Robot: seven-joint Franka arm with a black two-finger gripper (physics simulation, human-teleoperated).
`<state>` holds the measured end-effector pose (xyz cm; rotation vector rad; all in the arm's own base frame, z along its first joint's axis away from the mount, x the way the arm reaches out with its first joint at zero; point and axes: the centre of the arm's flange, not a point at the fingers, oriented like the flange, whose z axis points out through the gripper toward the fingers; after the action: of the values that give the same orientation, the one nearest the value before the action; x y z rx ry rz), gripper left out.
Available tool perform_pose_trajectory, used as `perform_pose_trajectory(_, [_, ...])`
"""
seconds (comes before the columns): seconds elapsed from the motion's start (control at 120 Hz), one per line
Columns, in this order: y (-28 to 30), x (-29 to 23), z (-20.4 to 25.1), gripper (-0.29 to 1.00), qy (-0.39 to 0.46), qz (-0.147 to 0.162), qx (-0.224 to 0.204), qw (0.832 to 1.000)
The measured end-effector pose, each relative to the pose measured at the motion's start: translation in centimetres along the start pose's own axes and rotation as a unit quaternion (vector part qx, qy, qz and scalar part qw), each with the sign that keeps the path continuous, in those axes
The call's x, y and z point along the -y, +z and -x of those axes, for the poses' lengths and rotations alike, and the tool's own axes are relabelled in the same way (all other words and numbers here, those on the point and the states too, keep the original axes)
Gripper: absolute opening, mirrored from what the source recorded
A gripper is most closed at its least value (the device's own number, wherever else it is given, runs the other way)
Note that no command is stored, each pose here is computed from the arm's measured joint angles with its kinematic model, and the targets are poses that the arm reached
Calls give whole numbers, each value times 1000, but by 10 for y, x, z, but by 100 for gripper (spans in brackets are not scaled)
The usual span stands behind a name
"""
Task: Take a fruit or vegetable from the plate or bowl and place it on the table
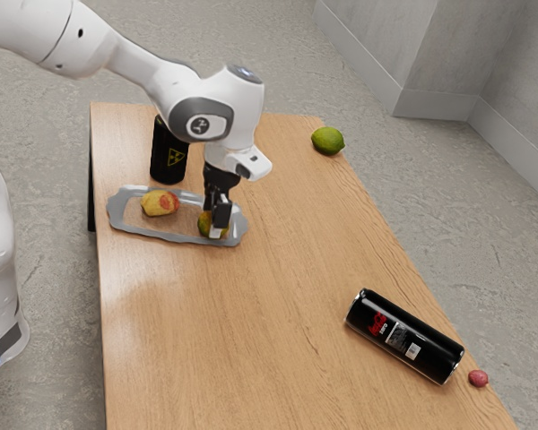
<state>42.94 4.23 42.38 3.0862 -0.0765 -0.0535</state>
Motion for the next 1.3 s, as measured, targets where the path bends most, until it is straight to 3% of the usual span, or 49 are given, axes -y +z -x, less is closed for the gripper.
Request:
perform_pose_trajectory(0.3, [4, 1, -2, 69, -3, 6, 0, 1000])
perform_pose_trajectory(0.492, [5, 1, -3, 40, -5, 8, -1, 1000])
perform_pose_trajectory(0.708, [-9, -7, -2, 35, 2, 1, -15, 1000])
perform_pose_trajectory(0.908, [-78, -73, -18, 35, 67, -32, -67, 995])
perform_pose_trajectory(1.167, [-81, -116, -23, 35, 106, -42, -61, 992])
perform_pose_trajectory(1.3, [-79, -120, -24, 56, 110, -41, -57, 991])
